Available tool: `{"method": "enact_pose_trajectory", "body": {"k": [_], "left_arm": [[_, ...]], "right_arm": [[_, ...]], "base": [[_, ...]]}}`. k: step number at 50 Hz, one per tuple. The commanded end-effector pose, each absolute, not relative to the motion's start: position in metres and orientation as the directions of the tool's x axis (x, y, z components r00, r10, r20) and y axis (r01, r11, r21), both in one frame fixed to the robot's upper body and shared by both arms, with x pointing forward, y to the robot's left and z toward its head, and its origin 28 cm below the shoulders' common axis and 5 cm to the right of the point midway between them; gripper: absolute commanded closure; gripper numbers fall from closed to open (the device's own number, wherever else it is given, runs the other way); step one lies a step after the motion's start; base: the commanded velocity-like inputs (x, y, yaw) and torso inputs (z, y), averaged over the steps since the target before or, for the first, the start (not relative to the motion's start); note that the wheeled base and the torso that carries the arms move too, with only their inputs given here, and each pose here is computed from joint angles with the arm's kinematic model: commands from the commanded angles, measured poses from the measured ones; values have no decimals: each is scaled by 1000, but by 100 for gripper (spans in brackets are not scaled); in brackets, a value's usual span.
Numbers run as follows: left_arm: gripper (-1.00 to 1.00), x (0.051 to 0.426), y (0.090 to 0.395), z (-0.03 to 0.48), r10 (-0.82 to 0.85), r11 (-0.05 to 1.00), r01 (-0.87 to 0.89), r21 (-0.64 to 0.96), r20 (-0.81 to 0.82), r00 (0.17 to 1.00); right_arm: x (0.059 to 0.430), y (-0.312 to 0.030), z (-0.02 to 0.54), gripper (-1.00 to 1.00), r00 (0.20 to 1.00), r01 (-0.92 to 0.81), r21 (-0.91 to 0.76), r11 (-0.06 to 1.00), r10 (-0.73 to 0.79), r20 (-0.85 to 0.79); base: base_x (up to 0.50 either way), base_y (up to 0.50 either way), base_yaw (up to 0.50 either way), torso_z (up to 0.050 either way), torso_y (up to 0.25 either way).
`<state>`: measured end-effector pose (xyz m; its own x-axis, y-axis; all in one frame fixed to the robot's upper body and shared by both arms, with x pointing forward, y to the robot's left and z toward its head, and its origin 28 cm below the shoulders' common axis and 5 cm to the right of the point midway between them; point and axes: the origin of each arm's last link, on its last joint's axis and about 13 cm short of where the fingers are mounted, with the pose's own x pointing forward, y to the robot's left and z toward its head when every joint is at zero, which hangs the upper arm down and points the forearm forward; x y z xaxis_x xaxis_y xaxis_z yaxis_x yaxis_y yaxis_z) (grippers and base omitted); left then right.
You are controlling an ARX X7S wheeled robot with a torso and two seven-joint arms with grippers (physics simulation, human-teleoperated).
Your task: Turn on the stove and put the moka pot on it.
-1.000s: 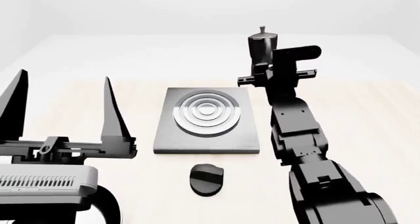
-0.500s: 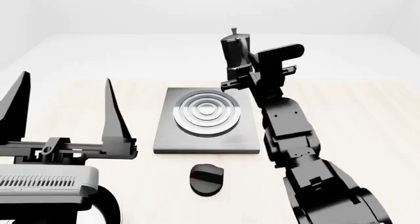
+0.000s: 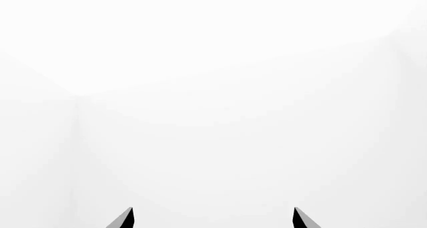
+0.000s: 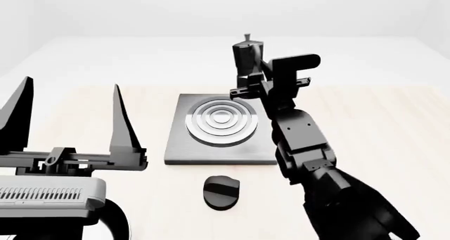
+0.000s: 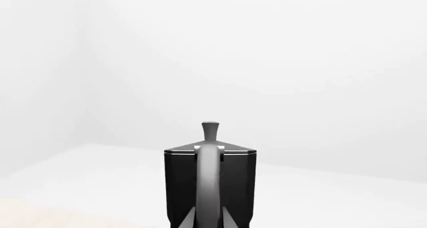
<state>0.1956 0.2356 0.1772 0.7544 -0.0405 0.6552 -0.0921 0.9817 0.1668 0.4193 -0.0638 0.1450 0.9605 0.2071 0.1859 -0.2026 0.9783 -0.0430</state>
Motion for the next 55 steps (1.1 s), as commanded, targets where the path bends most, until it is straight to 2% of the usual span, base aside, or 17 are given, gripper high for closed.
{"method": "enact_pose_trajectory", "body": {"k": [1,32,55], "left_arm": [[-100,196,236,176,-43,981,-91,171,651,758],[-100,199,235,170,-53,977,-87,194,617,785],[-100,199,236,170,-53,978,-86,191,621,782]], "right_arm": [[416,-55,142,100,953,-218,-30,975,220,210],[412,-36,152,100,922,-217,27,976,196,334],[413,-26,173,100,870,-246,11,969,216,442]], "base": [[0,0,0,0,0],[0,0,0,0,1],[0,0,0,0,-169]]}}
